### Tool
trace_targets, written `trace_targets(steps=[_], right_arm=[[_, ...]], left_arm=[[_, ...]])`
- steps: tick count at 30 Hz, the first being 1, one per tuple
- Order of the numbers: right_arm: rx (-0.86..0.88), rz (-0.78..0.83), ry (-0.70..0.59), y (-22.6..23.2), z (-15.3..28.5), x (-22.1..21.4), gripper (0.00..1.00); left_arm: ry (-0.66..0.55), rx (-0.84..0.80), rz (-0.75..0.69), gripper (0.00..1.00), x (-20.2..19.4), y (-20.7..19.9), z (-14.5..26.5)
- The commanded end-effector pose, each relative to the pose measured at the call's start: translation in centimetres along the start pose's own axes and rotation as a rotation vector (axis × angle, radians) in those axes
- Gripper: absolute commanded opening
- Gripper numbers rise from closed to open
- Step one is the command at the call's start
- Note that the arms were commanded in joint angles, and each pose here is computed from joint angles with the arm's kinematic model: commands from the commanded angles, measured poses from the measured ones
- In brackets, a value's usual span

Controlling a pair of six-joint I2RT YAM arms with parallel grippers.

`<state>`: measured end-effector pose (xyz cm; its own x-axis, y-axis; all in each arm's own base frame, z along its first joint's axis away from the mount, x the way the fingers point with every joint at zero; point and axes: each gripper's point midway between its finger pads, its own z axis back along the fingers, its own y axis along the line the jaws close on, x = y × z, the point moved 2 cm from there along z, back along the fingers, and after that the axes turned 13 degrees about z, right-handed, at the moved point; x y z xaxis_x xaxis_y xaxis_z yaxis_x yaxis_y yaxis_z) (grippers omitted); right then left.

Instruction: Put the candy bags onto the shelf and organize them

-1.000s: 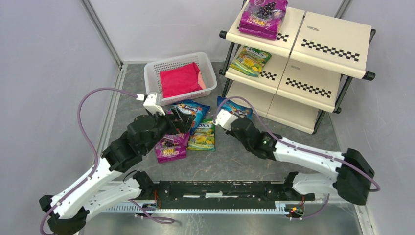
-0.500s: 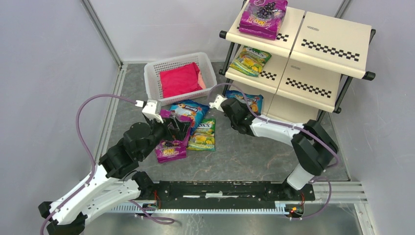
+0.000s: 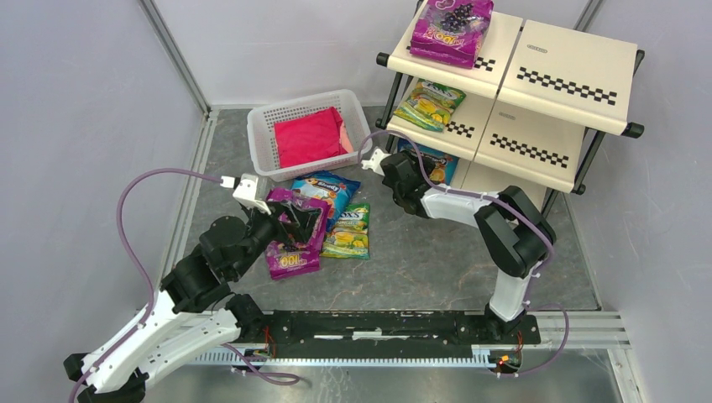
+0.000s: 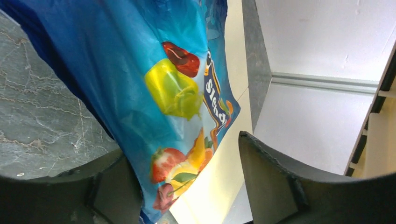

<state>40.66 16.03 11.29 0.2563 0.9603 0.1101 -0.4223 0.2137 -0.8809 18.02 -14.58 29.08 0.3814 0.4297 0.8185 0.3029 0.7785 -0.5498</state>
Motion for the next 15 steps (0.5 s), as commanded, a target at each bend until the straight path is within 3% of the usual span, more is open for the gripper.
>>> trace_targets(steps=[1,8,15], right_arm=[[-0.021,-0.054,-0.091,-3.0,1.5,2.1,0.77],[0.078,-0.056,-0.113,-0.8,4.2,-0.2,0.78],[0.03,-0.037,-0.076,-0.3,3.8,-1.2,0.66]], left_arm=[[-0.019,0.021,-0.045,1.0,0.3,0.5,-0.1],[-0.024,0.032,-0.044,1.0,0.3,0.7,-0.1],[-0.016,0.053,-0.044,1.0,-0.1,1.1,-0.4]])
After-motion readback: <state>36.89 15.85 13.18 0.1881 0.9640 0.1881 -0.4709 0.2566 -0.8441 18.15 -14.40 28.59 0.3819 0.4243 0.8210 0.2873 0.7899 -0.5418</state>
